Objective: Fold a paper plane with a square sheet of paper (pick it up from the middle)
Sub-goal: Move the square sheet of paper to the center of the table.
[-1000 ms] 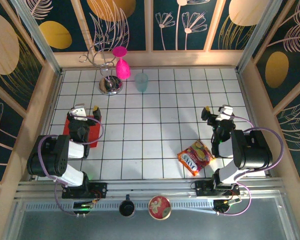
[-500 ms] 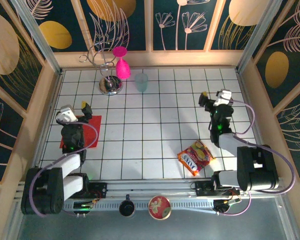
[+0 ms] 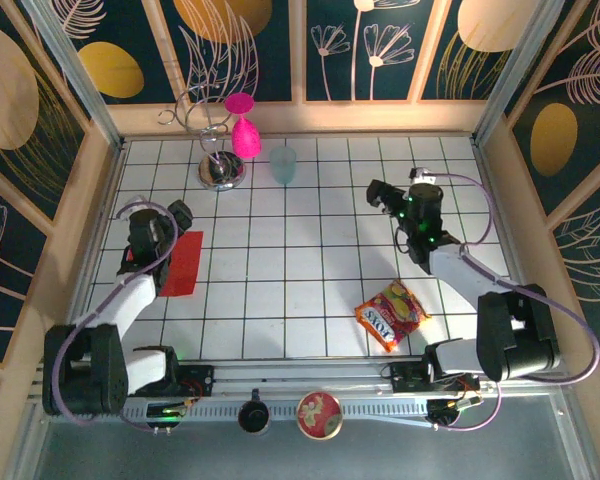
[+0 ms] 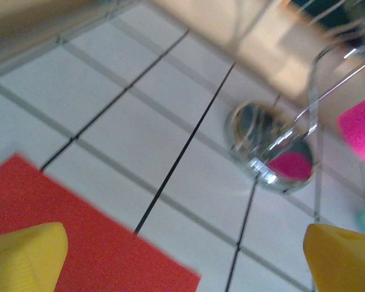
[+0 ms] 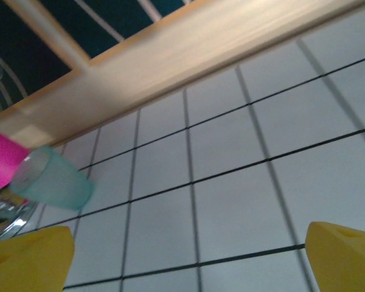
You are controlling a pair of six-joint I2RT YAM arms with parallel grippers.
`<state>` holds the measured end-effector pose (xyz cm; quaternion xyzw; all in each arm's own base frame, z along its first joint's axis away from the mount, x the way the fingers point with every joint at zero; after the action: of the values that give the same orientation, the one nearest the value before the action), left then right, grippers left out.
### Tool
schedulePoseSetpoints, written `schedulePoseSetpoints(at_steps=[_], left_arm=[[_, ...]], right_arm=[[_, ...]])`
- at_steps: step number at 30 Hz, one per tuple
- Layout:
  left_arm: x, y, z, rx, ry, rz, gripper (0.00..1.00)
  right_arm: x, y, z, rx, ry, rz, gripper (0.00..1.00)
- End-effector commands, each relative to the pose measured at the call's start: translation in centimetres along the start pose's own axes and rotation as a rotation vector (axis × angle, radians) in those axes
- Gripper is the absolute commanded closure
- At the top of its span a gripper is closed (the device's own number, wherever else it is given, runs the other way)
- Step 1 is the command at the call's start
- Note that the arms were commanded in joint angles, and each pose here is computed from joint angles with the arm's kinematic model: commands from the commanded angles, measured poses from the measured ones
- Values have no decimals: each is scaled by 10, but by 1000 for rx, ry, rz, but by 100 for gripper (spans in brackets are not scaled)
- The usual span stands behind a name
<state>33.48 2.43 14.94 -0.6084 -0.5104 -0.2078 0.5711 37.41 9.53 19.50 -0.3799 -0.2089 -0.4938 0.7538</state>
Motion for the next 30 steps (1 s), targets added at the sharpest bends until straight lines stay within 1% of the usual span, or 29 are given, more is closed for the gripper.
schedulePoseSetpoints(at_steps=[1, 3, 6, 10, 13, 14, 17, 21, 26, 28, 30], left_arm=[[-30, 11, 16, 115, -14, 194, 1], [-39, 18, 21, 155, -20, 251, 2], [-51, 23, 27, 171, -44, 308, 2], [-66, 24, 36, 193, -71, 363, 2], [-76, 24, 38, 185, -84, 393, 4], [-80, 24, 37, 171, -91, 407, 6], [-95, 25, 34, 129, -94, 465, 15], [-114, 20, 31, 86, -116, 538, 23], [-129, 13, 15, 17, -137, 590, 28], [-136, 11, 4, -14, -148, 613, 30], [-144, 9, -17, -72, -155, 639, 33]], right_arm=[[-26, 11, 18, 58, 81, 154, 6], [-37, 17, 24, 57, 76, 191, 6], [-51, 26, 29, 50, 80, 232, 7], [-64, 37, 33, 48, 94, 275, 8], [-70, 44, 34, 44, 94, 300, 9], [-72, 46, 34, 41, 92, 308, 9], [-76, 50, 32, 28, 94, 320, 10], [-77, 54, 29, 9, 95, 324, 10], [-77, 58, 29, -6, 104, 327, 10], [-77, 59, 28, -15, 107, 325, 10], [-75, 58, 25, -36, 114, 311, 10]])
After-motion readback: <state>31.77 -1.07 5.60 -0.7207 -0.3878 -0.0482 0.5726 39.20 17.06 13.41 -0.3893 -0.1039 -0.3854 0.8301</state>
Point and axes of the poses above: each hand's point on the last joint's axis, 136 mm out from that joint toward the fingers, its own y axis out along the fingers, its own z axis along the line the jaws close on, x = y × z, the point moved 4 cm from there along -y, back along the fingers, and after that the axes turned 12 degrees about y, right-handed, at the moved point
